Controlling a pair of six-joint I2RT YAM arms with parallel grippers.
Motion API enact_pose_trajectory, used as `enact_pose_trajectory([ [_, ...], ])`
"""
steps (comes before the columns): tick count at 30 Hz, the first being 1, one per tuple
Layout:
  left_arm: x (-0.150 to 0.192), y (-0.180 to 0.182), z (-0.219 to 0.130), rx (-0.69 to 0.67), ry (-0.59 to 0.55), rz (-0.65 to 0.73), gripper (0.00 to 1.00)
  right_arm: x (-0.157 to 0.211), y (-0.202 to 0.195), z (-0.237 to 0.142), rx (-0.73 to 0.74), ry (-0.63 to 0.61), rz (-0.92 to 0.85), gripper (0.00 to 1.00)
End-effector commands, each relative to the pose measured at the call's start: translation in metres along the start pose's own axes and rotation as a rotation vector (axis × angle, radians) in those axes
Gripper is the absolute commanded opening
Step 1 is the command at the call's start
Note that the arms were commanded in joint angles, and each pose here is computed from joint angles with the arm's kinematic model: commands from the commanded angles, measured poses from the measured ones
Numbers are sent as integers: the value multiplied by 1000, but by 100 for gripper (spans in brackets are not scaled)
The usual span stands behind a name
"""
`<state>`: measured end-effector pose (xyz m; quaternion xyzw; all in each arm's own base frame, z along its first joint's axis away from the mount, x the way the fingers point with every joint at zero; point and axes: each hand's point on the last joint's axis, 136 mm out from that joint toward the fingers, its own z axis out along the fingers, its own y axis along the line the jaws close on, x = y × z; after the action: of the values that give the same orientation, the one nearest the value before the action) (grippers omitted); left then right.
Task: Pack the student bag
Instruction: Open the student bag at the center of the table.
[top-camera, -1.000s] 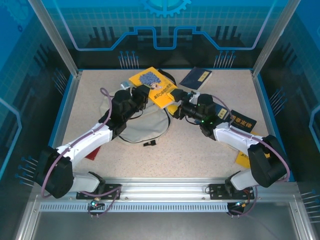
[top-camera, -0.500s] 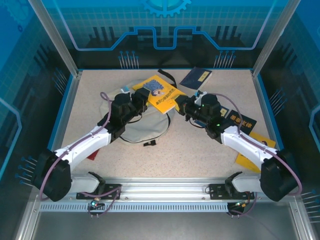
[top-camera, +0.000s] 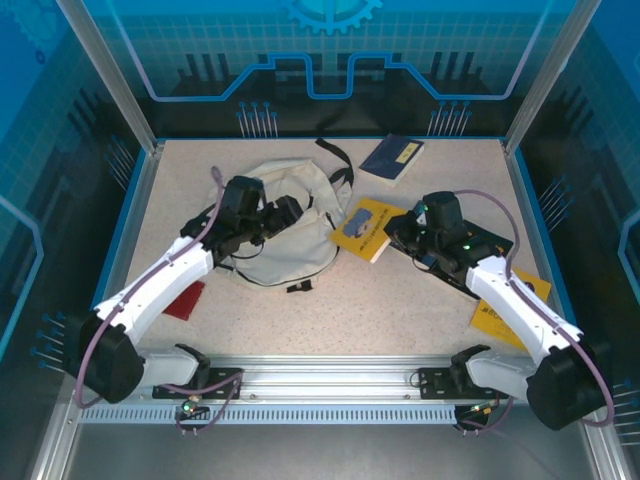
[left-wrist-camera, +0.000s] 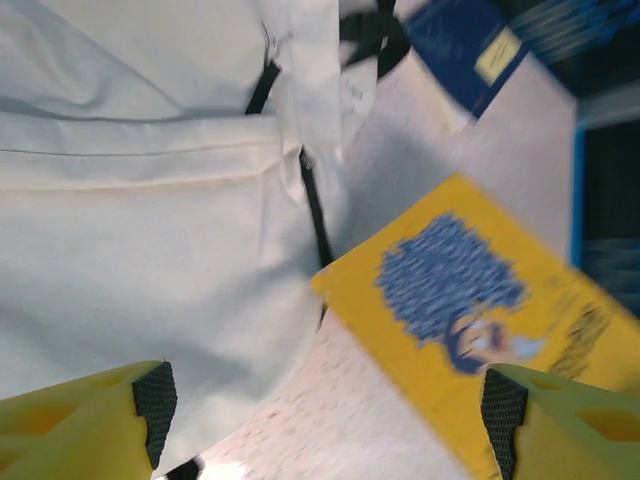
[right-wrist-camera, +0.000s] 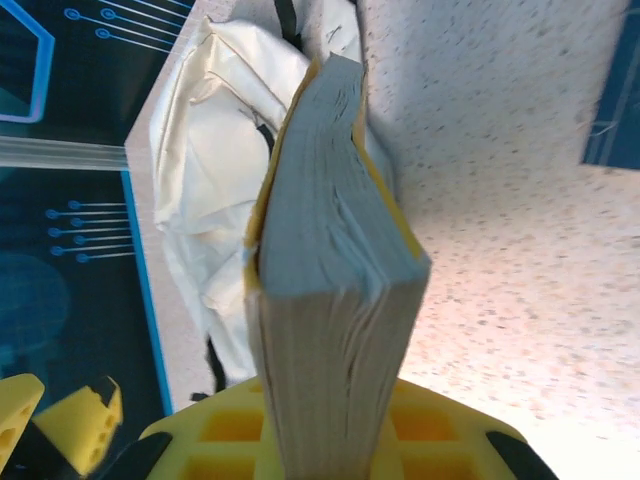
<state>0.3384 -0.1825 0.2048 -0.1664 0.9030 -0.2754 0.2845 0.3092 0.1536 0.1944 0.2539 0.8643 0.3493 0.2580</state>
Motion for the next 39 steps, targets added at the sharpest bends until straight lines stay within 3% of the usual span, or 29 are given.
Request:
enact_pose_trajectory([
  [1, 47, 31, 5, -184, 271, 351, 82, -13, 4, -28, 0, -39, -135, 0],
  [10, 84, 26, 57, -218, 510, 662, 82, -16, -14, -39, 28, -41, -117, 0],
  [15, 107, 34, 75, -213, 670, 775, 74, -12, -19, -36, 31, -14, -93, 0],
  [27, 104, 80, 95, -422, 754, 897, 72, -8, -26, -32, 41, -6, -57, 0],
  [31, 105, 80, 101, -418, 768, 913, 57, -8, -26, -33, 40, -7, -52, 0],
  [35, 102, 75, 103, -406, 766, 923, 33, -7, -25, -34, 34, -7, -46, 0],
  [39, 101, 60, 98, -348, 769, 921, 23, -7, -26, -36, 38, -11, -47, 0],
])
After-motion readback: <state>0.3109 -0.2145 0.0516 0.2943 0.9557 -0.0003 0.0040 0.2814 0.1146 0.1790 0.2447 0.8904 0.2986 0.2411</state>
